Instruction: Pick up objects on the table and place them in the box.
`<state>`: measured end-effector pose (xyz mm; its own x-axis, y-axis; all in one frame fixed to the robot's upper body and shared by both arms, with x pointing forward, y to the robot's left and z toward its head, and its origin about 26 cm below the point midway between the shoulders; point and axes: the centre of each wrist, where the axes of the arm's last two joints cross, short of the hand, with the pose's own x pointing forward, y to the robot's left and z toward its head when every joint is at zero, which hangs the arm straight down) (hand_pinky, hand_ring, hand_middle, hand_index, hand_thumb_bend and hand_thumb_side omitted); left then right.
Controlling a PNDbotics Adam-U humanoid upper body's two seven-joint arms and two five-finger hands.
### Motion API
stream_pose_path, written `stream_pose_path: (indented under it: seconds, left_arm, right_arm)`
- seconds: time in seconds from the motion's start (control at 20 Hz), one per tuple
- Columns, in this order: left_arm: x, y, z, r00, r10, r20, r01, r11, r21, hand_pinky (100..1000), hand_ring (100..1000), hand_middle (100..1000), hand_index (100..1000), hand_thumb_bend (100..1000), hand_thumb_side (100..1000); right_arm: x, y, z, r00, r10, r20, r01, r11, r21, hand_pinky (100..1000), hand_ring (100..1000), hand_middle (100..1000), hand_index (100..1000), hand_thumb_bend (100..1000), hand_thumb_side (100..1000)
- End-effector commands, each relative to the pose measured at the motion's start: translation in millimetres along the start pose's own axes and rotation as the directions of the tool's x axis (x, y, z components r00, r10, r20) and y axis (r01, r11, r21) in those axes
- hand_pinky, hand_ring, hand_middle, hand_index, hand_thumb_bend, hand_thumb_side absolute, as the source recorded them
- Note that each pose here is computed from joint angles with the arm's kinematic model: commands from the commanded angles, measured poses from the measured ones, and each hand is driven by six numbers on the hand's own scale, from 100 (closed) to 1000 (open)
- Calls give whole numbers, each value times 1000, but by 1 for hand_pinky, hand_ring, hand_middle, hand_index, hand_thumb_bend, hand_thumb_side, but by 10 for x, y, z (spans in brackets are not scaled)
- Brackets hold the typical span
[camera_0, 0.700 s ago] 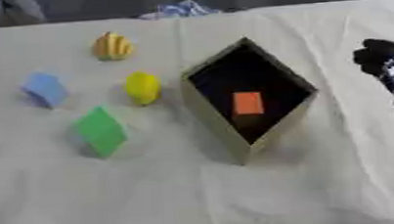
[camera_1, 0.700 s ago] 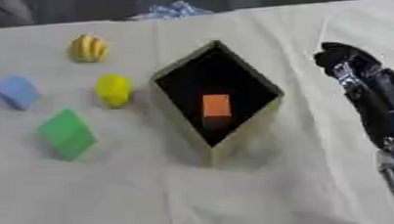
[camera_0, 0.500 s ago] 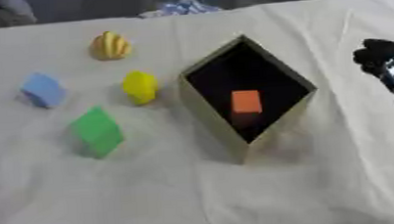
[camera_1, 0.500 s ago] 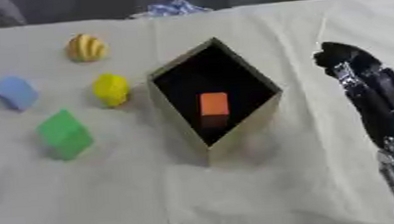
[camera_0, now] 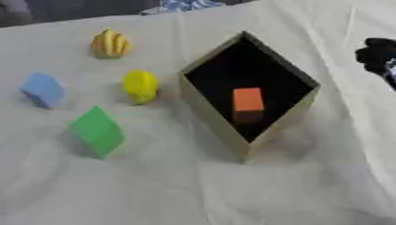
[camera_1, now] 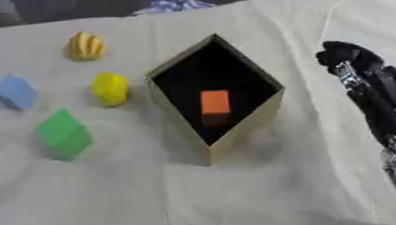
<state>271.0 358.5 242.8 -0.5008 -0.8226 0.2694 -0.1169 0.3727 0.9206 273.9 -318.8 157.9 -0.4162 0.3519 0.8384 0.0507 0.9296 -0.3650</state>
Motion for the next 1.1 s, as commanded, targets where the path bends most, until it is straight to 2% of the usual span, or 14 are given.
stream_pose_path:
  seconds: [0.05, 0.2, 0.45, 0.7, 1.1]
  left_arm:
    - [71, 198, -83, 991, -126, 40, 131, 980, -151, 800, 761, 746, 879, 430, 786]
    - [114, 316, -173, 973, -219, 77, 232, 932, -280, 810, 759, 748, 891, 452, 781]
    - [84, 486, -308, 915, -384, 125, 402, 839, -368, 818, 759, 759, 894, 489, 767]
    - [-33, 546, -391, 895, -421, 145, 440, 784, -437, 821, 764, 764, 897, 503, 771]
    - [-166, 723, -570, 890, -440, 116, 445, 786, -429, 824, 768, 769, 901, 519, 764]
  right_arm:
    - [85, -61, -22, 999, 45, 30, -45, 999, 15, 925, 860, 756, 851, 100, 742]
    - [88, -65, -22, 998, 53, 31, -54, 998, 24, 925, 860, 756, 851, 100, 742]
    - [95, -73, -26, 997, 67, 34, -68, 997, 38, 925, 860, 756, 851, 100, 747]
    - [104, -94, -27, 995, 89, 38, -90, 995, 48, 925, 859, 756, 851, 100, 747]
    - [125, -100, -50, 994, 98, 48, -101, 993, 58, 925, 859, 756, 852, 100, 753]
